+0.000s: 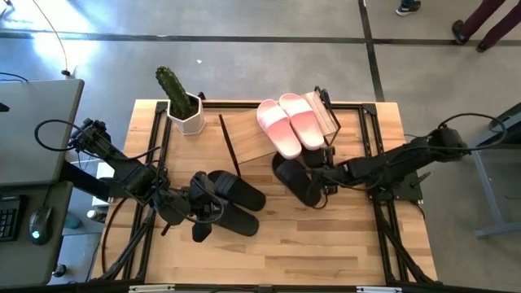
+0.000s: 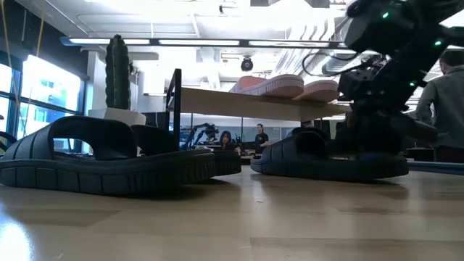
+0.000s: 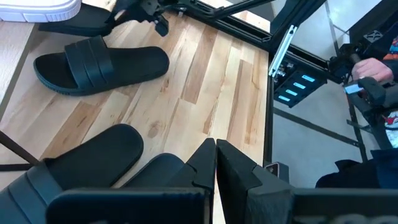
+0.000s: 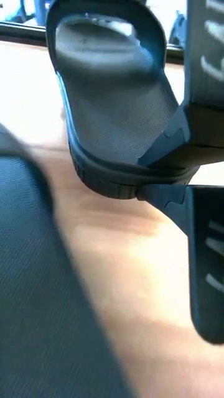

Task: Pick and place slides into the shelf
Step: Put the black slide under the shelf

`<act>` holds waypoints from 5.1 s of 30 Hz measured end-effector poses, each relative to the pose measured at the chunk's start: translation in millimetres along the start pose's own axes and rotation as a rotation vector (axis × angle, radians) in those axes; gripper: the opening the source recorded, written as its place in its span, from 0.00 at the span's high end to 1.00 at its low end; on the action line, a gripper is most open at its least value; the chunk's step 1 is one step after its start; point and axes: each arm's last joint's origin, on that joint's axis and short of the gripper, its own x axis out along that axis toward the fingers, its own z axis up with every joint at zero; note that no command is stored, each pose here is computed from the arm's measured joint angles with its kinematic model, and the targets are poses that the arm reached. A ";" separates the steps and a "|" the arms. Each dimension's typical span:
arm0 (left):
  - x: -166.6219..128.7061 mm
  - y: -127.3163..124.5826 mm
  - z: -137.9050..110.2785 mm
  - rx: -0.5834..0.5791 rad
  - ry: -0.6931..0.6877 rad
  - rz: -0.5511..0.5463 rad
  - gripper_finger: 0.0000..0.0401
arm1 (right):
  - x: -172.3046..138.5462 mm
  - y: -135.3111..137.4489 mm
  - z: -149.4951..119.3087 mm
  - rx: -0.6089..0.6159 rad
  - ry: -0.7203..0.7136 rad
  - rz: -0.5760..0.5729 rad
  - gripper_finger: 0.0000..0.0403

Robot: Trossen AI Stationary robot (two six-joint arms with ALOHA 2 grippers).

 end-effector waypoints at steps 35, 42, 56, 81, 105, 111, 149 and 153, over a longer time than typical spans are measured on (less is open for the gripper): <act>0.1 0.1 -0.1 0.003 0.000 0.000 0.99 | 19.4 -28.3 -11.5 0.015 0.069 0.084 0.76; 0.1 0.0 -0.1 0.003 0.000 0.000 0.99 | 19.0 -27.5 -13.5 0.037 0.090 0.091 0.73; 0.1 -0.1 0.1 -0.002 -0.001 -0.001 0.99 | -20.4 -25.0 -11.5 0.074 -0.084 0.086 0.73; 0.1 -0.4 0.3 -0.004 -0.004 -0.004 0.99 | -210.2 -108.7 5.7 0.538 -0.707 0.778 0.73; 0.1 -0.6 0.6 -0.006 -0.006 -0.006 0.99 | -150.9 47.4 12.3 0.082 -0.250 0.256 0.73; 0.1 -0.6 0.6 -0.006 -0.006 -0.006 0.99 | -109.7 79.2 5.4 -0.043 -0.238 0.230 0.73; 0.2 -0.2 0.1 -0.003 -0.002 -0.002 0.99 | -44.6 91.4 20.9 -0.124 -0.208 0.173 0.57; 0.1 -0.2 0.1 -0.002 -0.002 -0.002 0.99 | -44.7 91.6 20.9 -0.179 -0.213 0.173 0.56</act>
